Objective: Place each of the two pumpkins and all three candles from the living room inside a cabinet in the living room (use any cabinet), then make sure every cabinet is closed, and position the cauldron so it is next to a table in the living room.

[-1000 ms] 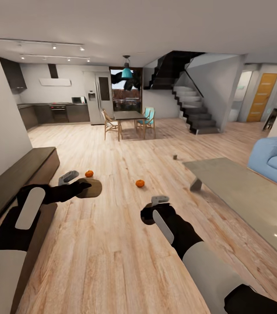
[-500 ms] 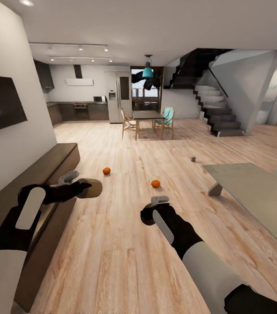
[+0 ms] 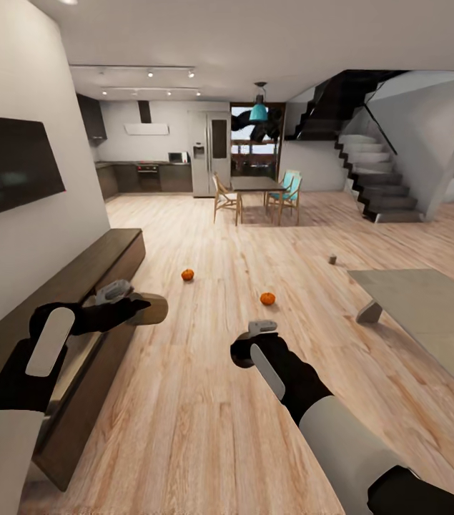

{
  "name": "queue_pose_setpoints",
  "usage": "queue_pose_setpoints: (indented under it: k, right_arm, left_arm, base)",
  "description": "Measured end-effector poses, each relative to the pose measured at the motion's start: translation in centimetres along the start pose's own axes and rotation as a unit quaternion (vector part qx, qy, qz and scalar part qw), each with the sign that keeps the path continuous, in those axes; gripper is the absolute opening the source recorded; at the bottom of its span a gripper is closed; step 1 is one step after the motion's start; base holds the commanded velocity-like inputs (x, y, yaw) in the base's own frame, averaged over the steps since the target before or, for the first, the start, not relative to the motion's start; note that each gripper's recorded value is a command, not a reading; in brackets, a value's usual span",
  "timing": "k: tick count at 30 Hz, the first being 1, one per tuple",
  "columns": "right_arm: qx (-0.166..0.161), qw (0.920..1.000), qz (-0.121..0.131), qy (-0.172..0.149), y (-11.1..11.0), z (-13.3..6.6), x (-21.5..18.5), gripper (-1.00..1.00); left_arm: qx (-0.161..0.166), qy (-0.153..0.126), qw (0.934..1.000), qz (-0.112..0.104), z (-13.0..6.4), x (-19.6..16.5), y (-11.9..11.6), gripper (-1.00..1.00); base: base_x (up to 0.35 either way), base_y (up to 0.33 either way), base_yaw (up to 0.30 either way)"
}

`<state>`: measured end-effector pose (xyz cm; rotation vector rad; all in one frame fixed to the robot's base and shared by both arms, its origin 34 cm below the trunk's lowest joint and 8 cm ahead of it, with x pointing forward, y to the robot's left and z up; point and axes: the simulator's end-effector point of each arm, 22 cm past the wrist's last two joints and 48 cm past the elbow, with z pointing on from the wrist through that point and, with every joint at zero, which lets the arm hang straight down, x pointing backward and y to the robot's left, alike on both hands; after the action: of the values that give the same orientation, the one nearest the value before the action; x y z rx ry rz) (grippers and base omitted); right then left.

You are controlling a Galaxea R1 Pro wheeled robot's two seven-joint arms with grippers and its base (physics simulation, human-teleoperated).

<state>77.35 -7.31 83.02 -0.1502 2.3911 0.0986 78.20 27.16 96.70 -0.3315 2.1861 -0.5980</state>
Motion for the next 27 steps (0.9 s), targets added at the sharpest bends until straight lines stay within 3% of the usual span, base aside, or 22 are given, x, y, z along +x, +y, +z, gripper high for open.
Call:
queue_pose_setpoints:
  k: [20,27]
  right_arm:
    - [-0.001,0.9999,0.003,0.011,0.0,1.4,1.3,-1.00]
    - [-0.005,0.9999,0.005,0.012,0.1,1.5,1.4,-1.00]
  left_arm:
    - [-0.006,0.014,0.9999,-0.005,1.4,1.1,1.0,-1.00]
    - [-0.006,0.015,0.9999,-0.006,1.5,1.3,1.1,-1.00]
  base:
    - [0.002,0.000,0.000]
    - [0.265,0.000,0.000]
